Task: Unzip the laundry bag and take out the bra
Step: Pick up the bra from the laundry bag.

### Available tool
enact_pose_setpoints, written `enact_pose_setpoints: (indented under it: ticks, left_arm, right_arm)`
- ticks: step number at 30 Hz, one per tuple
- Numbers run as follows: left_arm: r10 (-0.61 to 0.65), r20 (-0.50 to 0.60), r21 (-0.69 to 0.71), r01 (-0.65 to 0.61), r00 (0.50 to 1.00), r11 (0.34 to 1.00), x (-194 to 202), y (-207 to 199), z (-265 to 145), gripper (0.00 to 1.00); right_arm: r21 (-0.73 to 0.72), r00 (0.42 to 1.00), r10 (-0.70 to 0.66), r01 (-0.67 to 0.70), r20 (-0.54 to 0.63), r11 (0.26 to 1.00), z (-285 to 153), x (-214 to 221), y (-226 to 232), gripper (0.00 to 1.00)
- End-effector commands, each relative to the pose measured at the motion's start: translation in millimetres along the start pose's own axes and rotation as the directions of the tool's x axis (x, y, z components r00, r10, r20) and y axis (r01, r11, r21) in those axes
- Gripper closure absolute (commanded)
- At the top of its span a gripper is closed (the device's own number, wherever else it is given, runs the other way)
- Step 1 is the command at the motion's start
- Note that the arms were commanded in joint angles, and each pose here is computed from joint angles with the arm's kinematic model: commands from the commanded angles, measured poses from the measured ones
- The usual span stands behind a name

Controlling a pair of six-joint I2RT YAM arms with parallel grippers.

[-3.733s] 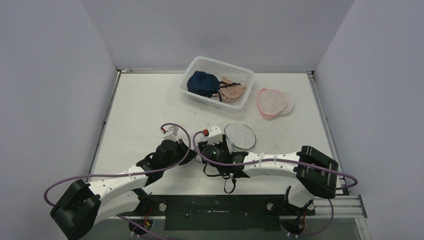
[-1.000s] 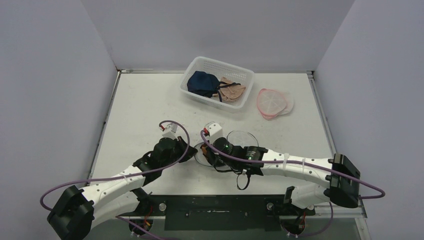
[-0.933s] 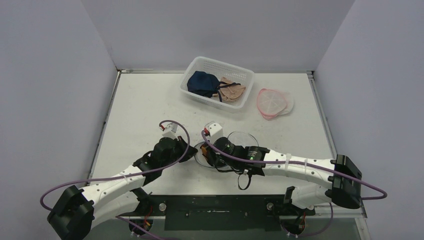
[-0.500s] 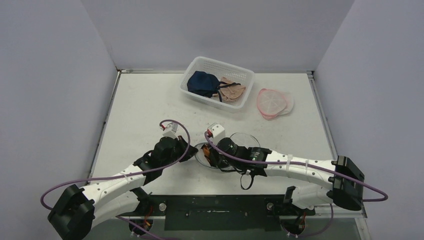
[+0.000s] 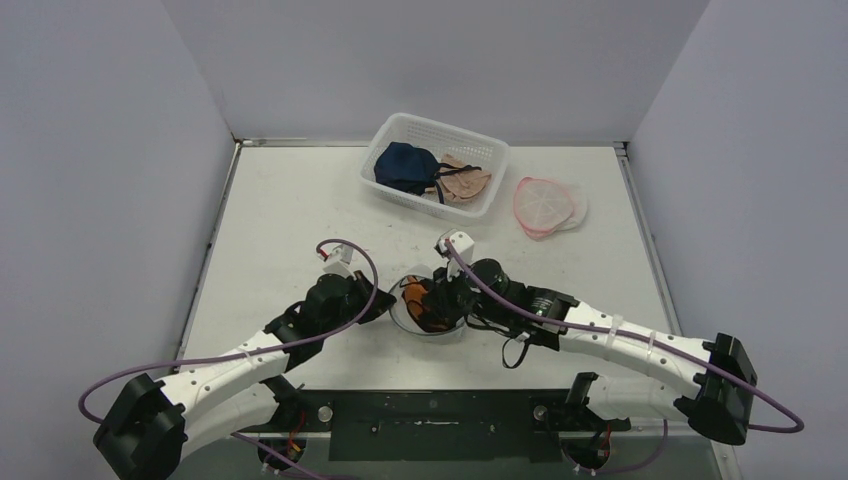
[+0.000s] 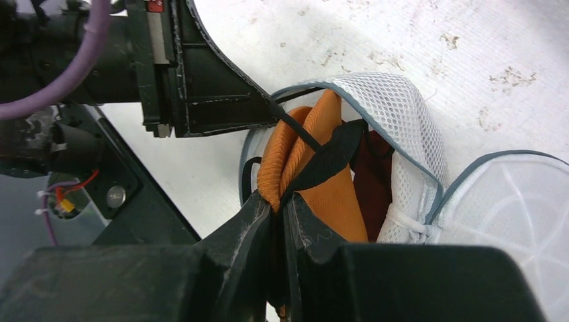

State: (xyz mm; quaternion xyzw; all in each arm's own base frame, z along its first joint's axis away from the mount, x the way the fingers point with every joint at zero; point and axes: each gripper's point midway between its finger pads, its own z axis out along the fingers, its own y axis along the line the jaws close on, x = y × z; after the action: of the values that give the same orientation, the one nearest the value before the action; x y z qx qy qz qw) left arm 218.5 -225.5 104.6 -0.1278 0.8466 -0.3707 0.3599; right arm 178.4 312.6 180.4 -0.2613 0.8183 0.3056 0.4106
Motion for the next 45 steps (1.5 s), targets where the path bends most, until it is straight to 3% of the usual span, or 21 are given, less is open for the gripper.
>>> enact_pose_setpoints:
  ticks: [1,14,16,18,23,28,30,35,38,42,45]
  left_arm:
    - [-0.011,0.027,0.018,0.011,1.0,1.0,-9.5,-8.5,-1.5,1.0]
    - [-0.012,0.031,0.007,0.011,0.999,1.0,-15.0,-13.7,-2.9,1.0]
    - [-0.012,0.036,0.0,0.012,0.999,1.0,-16.7,-13.5,-4.2,0.96]
    - [-0.014,0.044,0.001,0.014,0.999,1.0,-19.6,-15.5,-6.4,0.87]
    - [-0.029,0.042,-0.001,0.029,0.999,1.0,-25.3,-23.7,-15.4,0.48]
    - [-0.065,0.05,-0.016,0.066,0.997,0.998,-40.6,-39.1,-31.1,0.24]
    - [-0.095,0.08,-0.04,0.099,0.992,0.994,-56.2,-46.6,-41.5,0.03]
    - [-0.162,0.081,0.085,0.155,0.983,0.984,-86.9,-89.5,-66.1,0.04]
    - [-0.193,0.008,0.199,0.188,0.981,0.962,-97.2,-123.8,-72.7,0.04]
    - [-0.184,-0.142,0.292,0.218,0.973,0.931,-100.5,-168.8,-69.7,0.04]
    - [-0.138,-0.193,0.34,0.198,0.972,0.919,-105.4,-193.5,-67.6,0.04]
  right_arm:
    - [-0.136,0.992,0.048,-0.033,0.114,0.99,-20.2,-48.3,21.4,0.95]
    - [-0.221,0.966,0.077,-0.022,0.247,0.975,-76.7,-122.1,21.0,0.95]
    - [-0.203,0.962,0.07,-0.016,0.265,0.979,-81.9,-128.9,17.6,0.95]
    - [-0.163,0.956,0.053,-0.006,0.288,0.987,-86.8,-135.0,11.4,0.95]
    - [-0.015,0.939,-0.021,0.028,0.344,0.999,-96.7,-147.0,-12.6,0.95]
    - [0.163,0.9,-0.162,0.103,0.404,0.981,-100.6,-155.0,-41.7,0.95]
    - [0.246,0.882,-0.225,0.13,0.414,0.961,-100.1,-152.1,-56.8,0.95]
    - [0.315,0.808,-0.371,0.243,0.457,0.917,-105.3,-159.1,-52.8,0.95]
    - [0.375,0.749,-0.483,0.332,0.453,0.866,-105.6,-161.0,-41.5,0.95]
    - [0.456,0.658,-0.658,0.49,0.366,0.743,-95.3,-149.0,-28.8,0.95]
    - [0.49,0.624,-0.724,0.551,0.295,0.675,-87.0,-141.7,-27.4,0.95]
